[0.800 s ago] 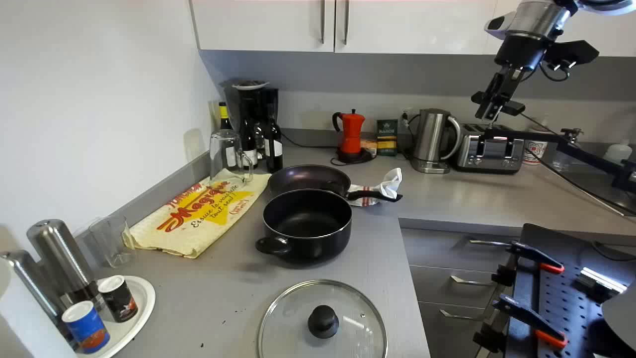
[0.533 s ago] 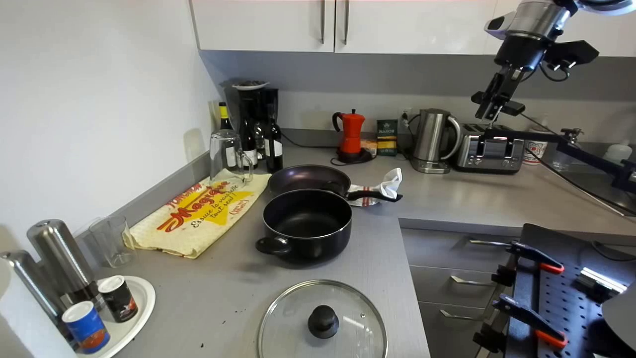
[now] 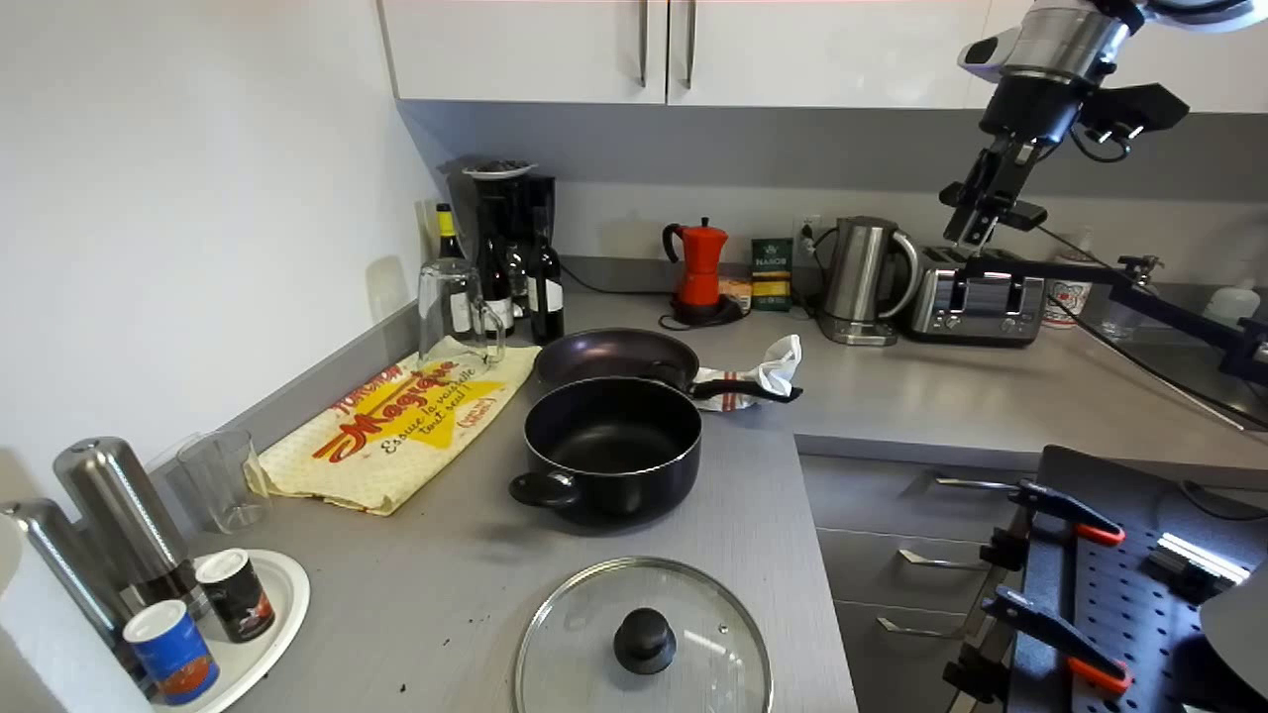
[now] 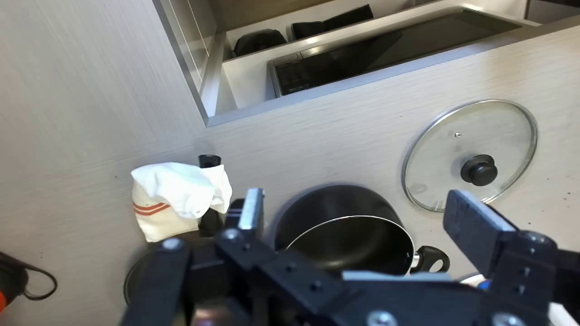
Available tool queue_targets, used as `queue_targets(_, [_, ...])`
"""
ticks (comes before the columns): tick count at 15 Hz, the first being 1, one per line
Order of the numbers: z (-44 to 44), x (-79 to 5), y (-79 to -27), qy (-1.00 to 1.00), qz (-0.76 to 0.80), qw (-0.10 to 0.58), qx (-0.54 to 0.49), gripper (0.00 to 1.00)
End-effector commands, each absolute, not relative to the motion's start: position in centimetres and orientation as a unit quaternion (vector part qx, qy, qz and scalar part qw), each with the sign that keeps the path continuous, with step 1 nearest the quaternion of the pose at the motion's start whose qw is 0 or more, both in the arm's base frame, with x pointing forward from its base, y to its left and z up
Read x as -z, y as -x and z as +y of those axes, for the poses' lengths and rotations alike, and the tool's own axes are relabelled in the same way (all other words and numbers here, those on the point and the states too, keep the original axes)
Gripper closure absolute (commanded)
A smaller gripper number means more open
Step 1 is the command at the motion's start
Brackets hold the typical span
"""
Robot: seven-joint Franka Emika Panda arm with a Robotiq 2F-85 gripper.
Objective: Put the glass lid on the black pot
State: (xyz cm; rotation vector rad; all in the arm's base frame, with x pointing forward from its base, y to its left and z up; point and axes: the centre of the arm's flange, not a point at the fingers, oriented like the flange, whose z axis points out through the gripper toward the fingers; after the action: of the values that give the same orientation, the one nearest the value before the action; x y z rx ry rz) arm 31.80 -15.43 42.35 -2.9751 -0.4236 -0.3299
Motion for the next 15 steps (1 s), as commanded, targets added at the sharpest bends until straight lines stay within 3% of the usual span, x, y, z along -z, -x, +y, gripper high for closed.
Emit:
queue_targets(1, [-12.6,-40.8,-33.3,0.981,-0.159,0.045,0.099,0.00])
queue_targets(15, [4.3,-33.9,-40.9,0.963,-0.259,-0.030,0.063,0.00])
